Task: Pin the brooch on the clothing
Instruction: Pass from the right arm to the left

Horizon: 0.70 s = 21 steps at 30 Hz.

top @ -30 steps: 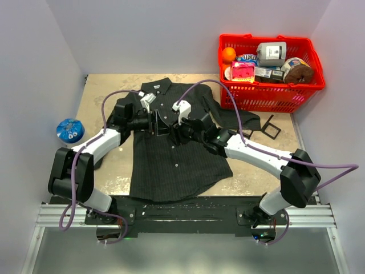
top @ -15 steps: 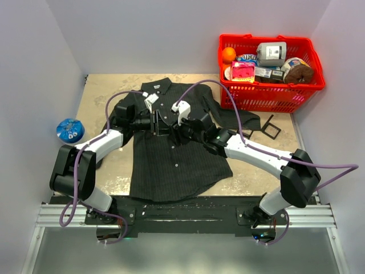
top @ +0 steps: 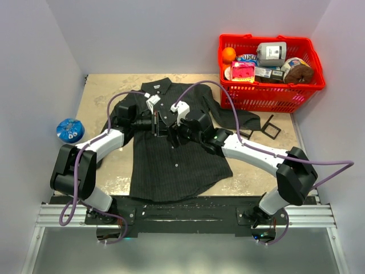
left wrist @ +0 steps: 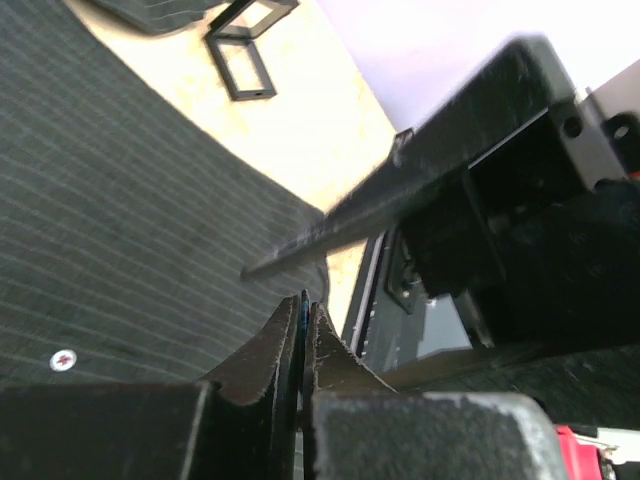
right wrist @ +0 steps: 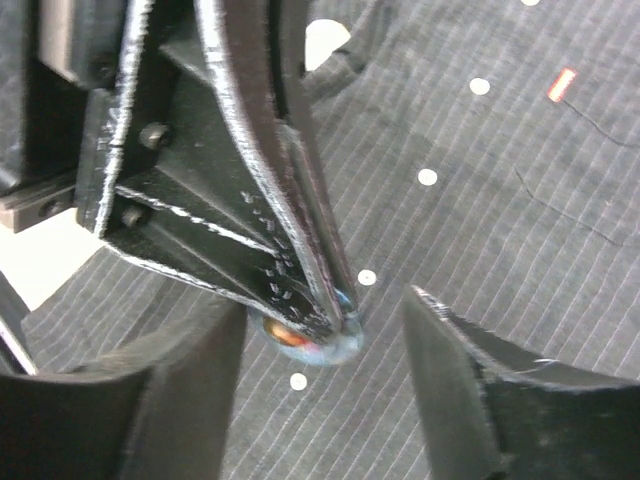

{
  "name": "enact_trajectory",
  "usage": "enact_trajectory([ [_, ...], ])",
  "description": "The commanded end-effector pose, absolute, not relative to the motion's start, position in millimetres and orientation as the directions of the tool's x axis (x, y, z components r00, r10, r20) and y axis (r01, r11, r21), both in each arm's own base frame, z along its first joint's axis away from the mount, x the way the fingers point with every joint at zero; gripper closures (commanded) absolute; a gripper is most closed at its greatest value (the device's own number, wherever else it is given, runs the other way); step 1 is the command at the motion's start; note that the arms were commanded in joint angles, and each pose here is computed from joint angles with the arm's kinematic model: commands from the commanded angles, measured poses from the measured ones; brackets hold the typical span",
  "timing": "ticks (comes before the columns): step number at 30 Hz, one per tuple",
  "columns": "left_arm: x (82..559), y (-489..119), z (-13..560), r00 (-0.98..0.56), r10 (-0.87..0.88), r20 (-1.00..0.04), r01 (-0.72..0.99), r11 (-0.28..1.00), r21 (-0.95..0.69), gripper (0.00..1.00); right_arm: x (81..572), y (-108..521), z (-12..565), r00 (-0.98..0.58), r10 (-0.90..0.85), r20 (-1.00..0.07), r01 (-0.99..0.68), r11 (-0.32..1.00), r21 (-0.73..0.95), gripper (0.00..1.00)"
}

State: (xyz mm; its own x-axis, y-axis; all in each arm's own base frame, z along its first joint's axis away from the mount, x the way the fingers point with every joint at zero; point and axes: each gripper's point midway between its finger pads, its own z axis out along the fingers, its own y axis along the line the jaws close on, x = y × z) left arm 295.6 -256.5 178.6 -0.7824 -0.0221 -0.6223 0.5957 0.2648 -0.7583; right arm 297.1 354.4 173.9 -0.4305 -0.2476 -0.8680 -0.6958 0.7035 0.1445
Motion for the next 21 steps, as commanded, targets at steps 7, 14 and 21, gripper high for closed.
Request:
enact_trajectory([
  [7, 317.8, -242.5, 180.2, -0.693, 0.002, -0.721, 0.654, 0.424, -0.627, 1.00, 324.3, 330.9, 215.9, -0.417, -0.065, -0.907, -0.591, 0.778, 0.216, 0.21],
  [14, 341.5, -217.1, 196.3, -0.503, 0.020, -0.864, 0.685, 0.618, -0.385, 1.00, 333.6, 301.1, 235.4, -0.559, 0.313, -0.768, -0.366, 0.737, 0.568, 0.20],
  [21, 329.1, -220.0, 242.5, -0.123, 0.105, -0.987, 0.688, 0.725, -0.009, 1.00, 324.9, 336.3, 249.5, -0.683, 0.502, -0.531, -0.281, 0.490, 0.825, 0.22],
])
